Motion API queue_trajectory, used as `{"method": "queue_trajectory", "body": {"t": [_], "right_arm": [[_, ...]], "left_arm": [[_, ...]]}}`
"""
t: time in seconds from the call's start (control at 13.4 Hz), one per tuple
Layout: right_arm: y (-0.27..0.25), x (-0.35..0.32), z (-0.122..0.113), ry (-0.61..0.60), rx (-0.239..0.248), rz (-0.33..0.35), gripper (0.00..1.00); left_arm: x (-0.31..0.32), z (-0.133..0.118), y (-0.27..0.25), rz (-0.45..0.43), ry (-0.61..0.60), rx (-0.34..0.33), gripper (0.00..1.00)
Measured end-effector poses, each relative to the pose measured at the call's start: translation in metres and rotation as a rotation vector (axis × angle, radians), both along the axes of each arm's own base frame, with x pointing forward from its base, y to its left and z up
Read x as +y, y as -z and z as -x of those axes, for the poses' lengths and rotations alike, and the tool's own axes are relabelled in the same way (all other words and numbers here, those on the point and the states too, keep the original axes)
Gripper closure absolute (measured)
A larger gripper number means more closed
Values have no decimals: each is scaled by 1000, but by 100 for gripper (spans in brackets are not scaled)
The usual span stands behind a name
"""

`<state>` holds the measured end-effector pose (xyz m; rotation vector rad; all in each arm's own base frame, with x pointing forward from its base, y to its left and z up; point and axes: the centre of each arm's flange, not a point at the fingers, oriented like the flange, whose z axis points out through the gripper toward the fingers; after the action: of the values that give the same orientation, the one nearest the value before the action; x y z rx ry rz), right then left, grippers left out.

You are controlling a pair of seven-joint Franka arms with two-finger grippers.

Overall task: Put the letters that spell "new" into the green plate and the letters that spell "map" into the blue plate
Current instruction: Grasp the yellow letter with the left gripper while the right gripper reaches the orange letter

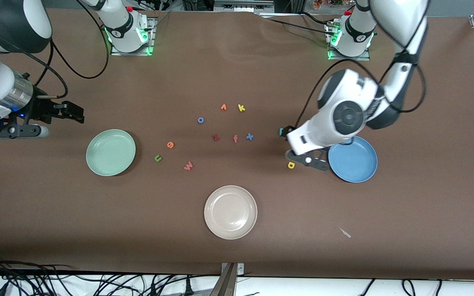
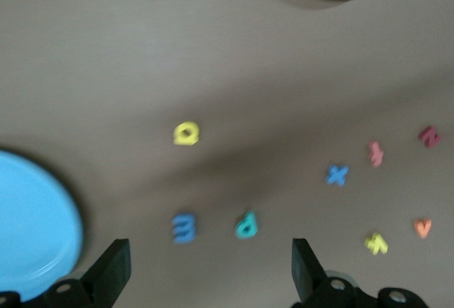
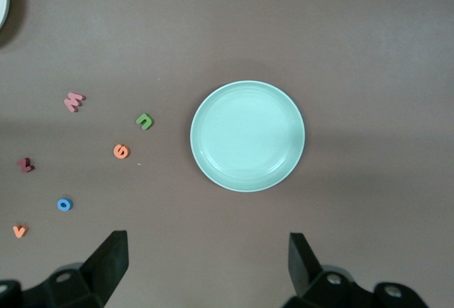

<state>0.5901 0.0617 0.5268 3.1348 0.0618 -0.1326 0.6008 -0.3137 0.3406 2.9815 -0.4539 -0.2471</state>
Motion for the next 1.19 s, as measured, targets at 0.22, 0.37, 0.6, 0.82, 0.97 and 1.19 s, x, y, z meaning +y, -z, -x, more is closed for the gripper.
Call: {"method": "queue_trajectory", "body": {"t": [0.22, 0.37, 0.6, 0.82, 0.97, 1.19], "right_arm": [[18, 25, 4, 22, 28, 8, 0], [31, 54, 10, 72, 34, 16, 0], [56, 89, 20, 140, 12, 16, 0], [96, 115, 42, 203, -27, 6, 0], [132, 139, 62, 267, -64, -10, 0], [183, 162, 88, 335, -82, -26, 0]], "left_arm": [[-13, -4, 35, -49, -1, -52, 0], [-2, -15, 56, -86, 11, -92, 0], [11, -26, 93, -116, 21, -116, 2], [7, -23, 127, -112, 29, -105, 15], [6, -21, 143, -114, 37, -93, 15], [4, -15, 165, -121, 58, -100, 17]]}}
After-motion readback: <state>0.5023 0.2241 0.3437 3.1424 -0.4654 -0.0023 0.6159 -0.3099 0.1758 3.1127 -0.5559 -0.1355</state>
